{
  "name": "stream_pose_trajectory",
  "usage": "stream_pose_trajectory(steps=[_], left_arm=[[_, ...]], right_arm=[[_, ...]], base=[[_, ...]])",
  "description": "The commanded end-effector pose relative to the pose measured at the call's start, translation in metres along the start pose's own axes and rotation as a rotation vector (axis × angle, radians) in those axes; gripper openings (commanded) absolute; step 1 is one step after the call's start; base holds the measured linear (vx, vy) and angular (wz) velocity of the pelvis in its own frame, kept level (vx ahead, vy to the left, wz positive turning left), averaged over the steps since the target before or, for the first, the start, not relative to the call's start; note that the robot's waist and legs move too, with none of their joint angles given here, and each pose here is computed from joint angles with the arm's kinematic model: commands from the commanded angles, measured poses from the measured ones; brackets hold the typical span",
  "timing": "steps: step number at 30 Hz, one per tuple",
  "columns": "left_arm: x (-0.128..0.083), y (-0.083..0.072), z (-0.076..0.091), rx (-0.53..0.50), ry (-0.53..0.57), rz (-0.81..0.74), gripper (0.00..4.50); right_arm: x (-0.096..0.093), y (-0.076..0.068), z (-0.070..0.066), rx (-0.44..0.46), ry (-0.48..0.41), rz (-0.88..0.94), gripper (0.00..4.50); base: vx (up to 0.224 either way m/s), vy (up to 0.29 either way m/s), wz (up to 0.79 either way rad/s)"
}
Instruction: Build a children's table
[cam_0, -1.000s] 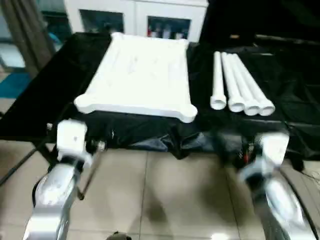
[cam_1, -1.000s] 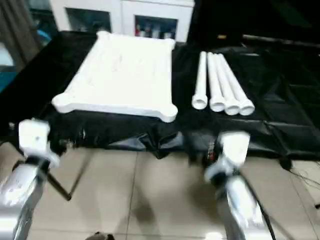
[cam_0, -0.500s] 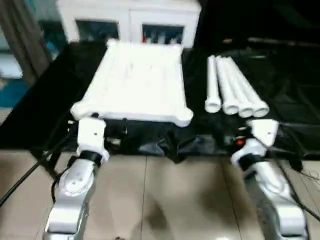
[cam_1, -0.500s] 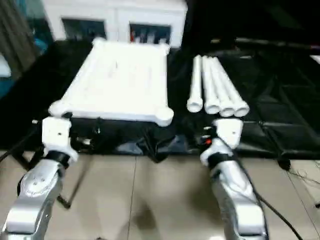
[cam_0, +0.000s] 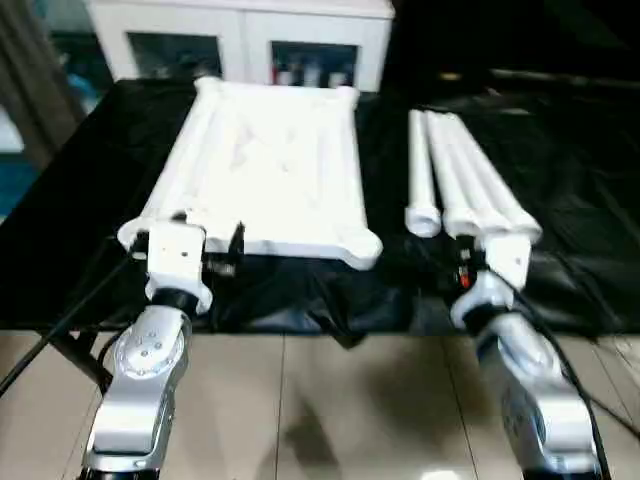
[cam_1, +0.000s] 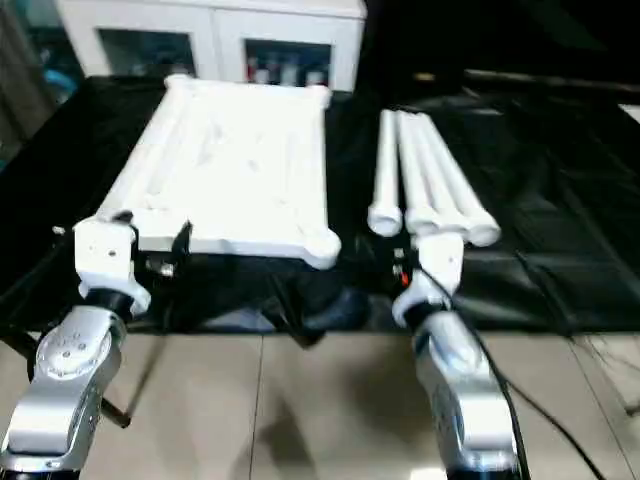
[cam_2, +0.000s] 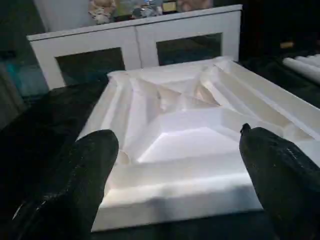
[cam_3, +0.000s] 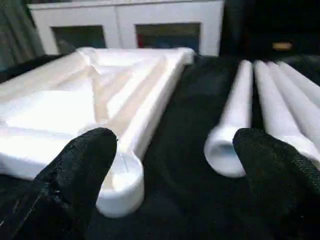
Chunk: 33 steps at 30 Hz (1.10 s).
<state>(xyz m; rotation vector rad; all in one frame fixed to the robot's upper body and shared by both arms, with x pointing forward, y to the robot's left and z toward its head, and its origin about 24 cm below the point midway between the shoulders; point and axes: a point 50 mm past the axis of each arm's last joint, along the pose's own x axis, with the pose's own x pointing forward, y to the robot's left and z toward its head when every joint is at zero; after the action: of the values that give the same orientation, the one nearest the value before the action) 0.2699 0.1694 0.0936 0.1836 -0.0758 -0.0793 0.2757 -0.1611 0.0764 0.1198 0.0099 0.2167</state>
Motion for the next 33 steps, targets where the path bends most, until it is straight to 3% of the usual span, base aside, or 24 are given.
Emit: stream_pose_trajectory(steps=[1,5,10,15,21,29,33], left_arm=[[0.003,-0.007,0.005,0.009,-0.013,-0.023,4.42],[0.012,-0.013,0.007,-0.028,-0.02,-0.047,4.42],[0.017,-0.009,0.002,-0.055,0.0,-0.037,4.42],[0.021,-0.01,-0.007,-0.064,0.022,-0.03,4.42],[0.018,-0.019,-0.008,-0.105,0.035,-0.08,4.42],[0.01,-0.005,-0.015,-0.133,0.065,-0.024,4.42],[0.006,-0.006,-0.015,-0.127,0.064,-0.025,4.42]], right_arm=[[-0.002,-0.012,0.0,0.011,0.005,-0.043,4.25],[-0.002,-0.014,0.009,0.005,-0.016,-0.051,4.25],[-0.006,-0.003,0.012,0.014,-0.018,-0.012,4.25],[-0.003,-0.005,0.004,0.017,0.022,-0.061,4.25],[-0.006,-0.001,0.003,0.036,0.032,-0.034,4.25],[-0.003,0.004,-0.002,0.028,0.063,0.01,4.25],[-0.002,0.006,-0.003,0.005,0.074,0.037,4.25]], base=[[0.121,-0.011,0.18],[0.068,-0.025,0.1],[0.069,-0.04,0.17],[0.04,-0.114,-0.12],[0.06,-0.009,0.1],[0.129,0.028,-0.03],[0.102,-0.097,0.0]])
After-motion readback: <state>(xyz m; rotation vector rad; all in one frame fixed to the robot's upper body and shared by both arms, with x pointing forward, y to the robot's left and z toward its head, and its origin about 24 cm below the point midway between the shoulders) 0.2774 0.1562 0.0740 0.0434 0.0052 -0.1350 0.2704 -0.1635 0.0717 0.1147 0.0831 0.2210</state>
